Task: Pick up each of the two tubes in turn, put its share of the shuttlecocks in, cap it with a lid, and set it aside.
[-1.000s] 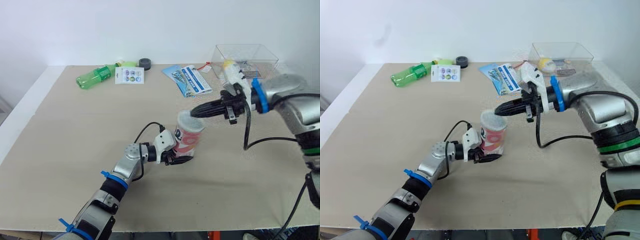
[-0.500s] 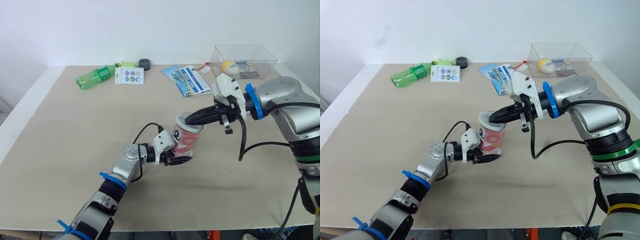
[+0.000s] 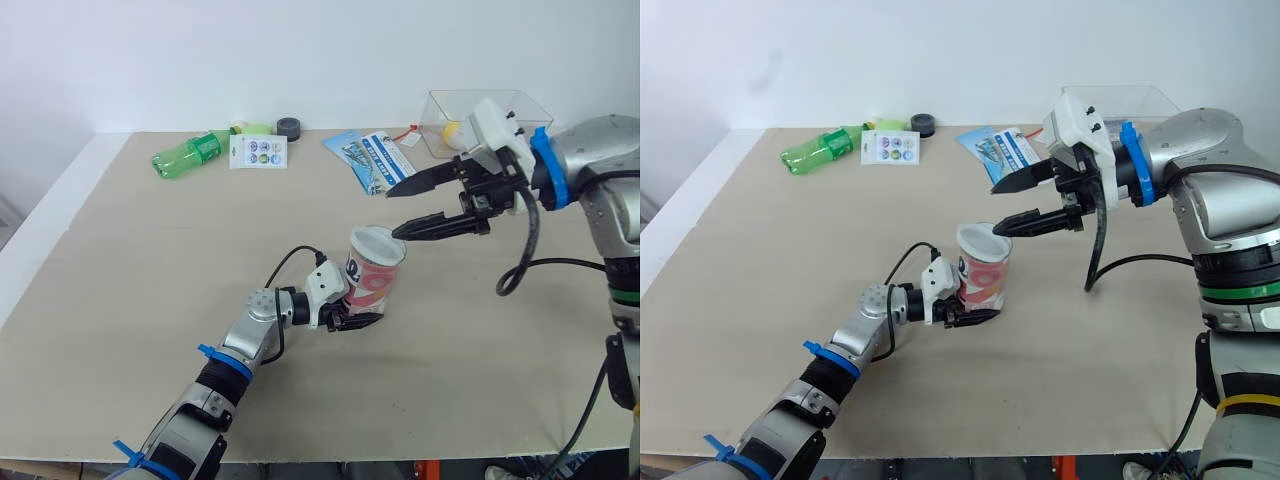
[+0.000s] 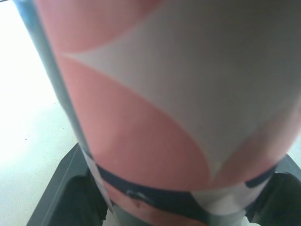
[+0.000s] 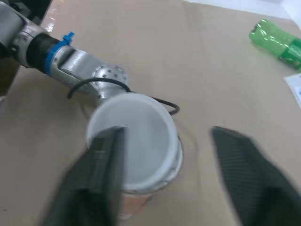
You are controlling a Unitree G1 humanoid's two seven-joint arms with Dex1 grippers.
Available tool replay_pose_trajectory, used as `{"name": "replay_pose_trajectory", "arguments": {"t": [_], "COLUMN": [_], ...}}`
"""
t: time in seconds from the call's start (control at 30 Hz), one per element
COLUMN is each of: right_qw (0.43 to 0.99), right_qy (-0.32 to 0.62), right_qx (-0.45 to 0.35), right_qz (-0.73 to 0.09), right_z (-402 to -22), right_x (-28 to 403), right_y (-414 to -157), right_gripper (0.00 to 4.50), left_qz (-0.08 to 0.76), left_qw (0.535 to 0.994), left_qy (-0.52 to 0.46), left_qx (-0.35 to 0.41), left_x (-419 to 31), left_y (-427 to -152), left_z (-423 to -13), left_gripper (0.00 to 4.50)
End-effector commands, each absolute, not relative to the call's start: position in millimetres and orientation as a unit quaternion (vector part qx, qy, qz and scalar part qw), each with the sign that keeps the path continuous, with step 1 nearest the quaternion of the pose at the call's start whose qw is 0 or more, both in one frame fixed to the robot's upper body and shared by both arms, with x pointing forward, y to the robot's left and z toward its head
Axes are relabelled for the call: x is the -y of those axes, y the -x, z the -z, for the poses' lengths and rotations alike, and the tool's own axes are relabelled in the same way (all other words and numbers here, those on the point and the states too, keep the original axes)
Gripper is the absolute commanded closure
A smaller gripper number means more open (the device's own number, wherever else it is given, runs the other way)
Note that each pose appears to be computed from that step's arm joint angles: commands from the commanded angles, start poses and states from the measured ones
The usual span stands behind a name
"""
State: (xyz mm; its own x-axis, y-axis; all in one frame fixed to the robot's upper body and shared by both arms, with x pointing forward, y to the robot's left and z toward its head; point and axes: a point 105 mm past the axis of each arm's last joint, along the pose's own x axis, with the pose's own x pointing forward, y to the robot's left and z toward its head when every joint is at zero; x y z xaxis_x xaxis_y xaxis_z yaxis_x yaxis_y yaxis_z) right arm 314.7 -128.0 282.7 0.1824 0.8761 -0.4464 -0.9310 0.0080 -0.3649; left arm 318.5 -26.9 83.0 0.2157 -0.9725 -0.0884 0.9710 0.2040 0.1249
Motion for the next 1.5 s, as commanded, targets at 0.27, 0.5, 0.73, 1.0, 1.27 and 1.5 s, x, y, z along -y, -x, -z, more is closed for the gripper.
{"name": "replay_pose_trajectory", "arguments": {"t": [0.27, 0.5, 0.73, 1.0, 1.27, 1.5], "right_qw": [0.681, 0.663, 0.653, 0.65, 0.64, 0.623], "right_qy": [0.315, 0.308, 0.31, 0.314, 0.349, 0.398], "right_qx": [-0.017, -0.035, -0.042, -0.024, 0.016, 0.015], "right_qz": [-0.661, -0.682, -0.69, -0.692, -0.684, -0.673], "right_z": [-277.5, -265.0, -257.4, -268.0, -289.2, -287.7], "right_x": [107.2, 106.6, 106.5, 109.2, 114.0, 114.3], "right_y": [-333.3, -336.7, -337.6, -332.0, -322.0, -321.0], "right_gripper": [0.02, 1.2, 4.38, 4.38, 4.38, 4.38], "left_qz": [0.629, 0.623, 0.618, 0.614, 0.615, 0.618], "left_qw": [0.773, 0.777, 0.781, 0.784, 0.782, 0.78], "left_qy": [-0.073, -0.077, -0.078, -0.079, -0.08, -0.08], "left_qx": [-0.037, -0.043, -0.049, -0.053, -0.058, -0.061], "left_x": [20.3, 16.4, 13.6, 11.1, 10.2, 12.9], "left_y": [-312.5, -312.9, -311.6, -313.6, -313.6, -312.4], "left_z": [-57.6, -54.4, -51.1, -49.7, -48.0, -46.8], "left_gripper": [1.53, 1.53, 1.53, 1.53, 1.53, 1.53]}}
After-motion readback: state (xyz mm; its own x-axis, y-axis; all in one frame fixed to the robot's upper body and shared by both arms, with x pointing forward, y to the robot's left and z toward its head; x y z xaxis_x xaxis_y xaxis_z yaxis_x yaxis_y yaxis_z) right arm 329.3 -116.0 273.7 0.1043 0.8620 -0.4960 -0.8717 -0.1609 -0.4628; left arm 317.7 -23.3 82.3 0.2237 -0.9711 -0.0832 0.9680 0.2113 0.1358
